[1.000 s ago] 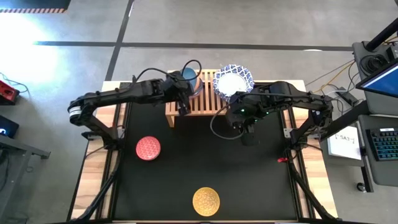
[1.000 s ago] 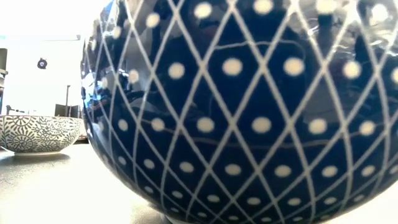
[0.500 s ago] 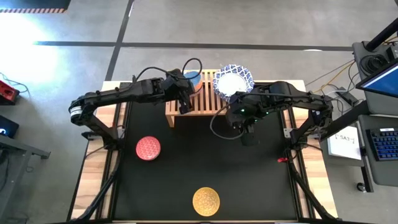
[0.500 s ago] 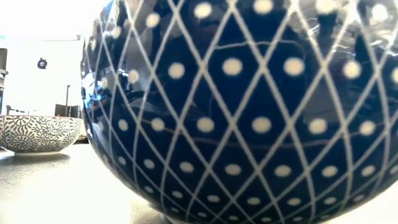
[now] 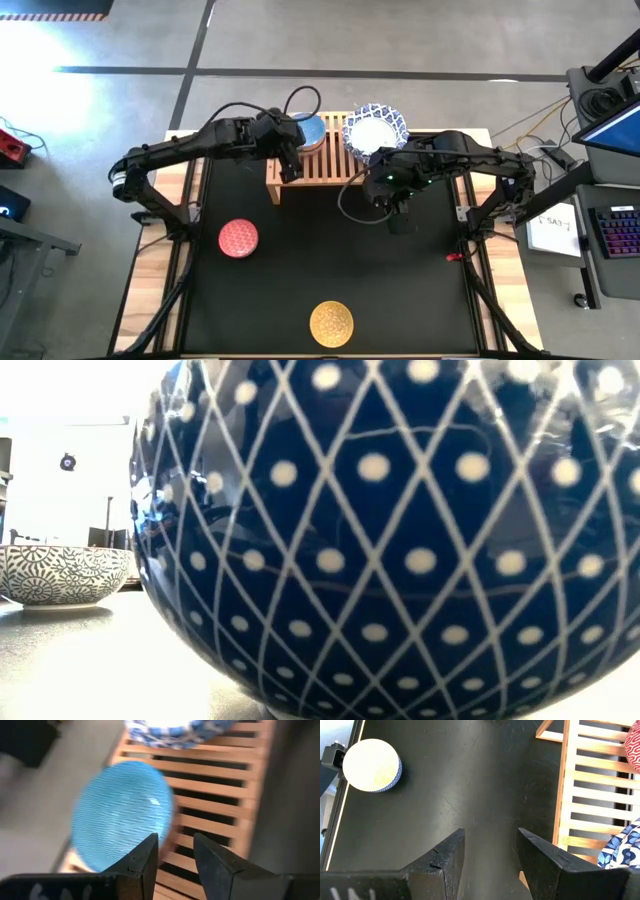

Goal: Place and stack bowls onto a shelf
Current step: Stack the gray patterned bowl on the orange patterned bowl on the shelf

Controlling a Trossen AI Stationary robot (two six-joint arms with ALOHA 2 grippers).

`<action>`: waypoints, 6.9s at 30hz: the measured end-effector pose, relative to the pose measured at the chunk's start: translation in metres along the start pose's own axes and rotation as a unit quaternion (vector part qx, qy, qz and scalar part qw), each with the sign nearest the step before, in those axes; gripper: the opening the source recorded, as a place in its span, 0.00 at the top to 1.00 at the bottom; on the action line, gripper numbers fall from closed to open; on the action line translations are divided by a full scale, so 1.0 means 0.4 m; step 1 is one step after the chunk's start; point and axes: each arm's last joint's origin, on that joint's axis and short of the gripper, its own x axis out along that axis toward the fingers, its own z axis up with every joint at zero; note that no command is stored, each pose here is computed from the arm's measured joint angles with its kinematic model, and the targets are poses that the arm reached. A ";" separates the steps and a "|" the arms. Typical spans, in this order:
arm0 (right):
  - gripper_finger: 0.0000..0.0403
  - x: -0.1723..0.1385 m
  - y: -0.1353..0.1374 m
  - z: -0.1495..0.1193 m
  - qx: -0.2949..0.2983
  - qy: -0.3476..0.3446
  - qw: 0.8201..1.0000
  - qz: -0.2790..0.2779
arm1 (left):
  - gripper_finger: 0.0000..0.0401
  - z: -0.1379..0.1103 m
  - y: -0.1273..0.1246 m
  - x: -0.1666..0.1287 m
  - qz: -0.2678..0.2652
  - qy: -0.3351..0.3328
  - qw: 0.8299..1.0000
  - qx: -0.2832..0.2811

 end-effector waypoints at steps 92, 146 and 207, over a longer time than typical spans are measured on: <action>0.59 0.000 -0.002 0.013 -0.001 -0.027 1.000 -0.004 | 0.97 -0.559 -0.527 0.048 -0.023 0.331 0.935 -0.125; 0.61 0.104 0.070 0.037 -0.271 0.003 0.960 0.071 | 0.99 -0.052 -0.470 -0.071 -0.351 -0.191 0.854 0.334; 0.91 0.156 0.100 0.103 -0.196 -0.109 0.939 0.260 | 0.73 -0.001 -0.447 -0.066 -0.327 -0.316 0.801 0.389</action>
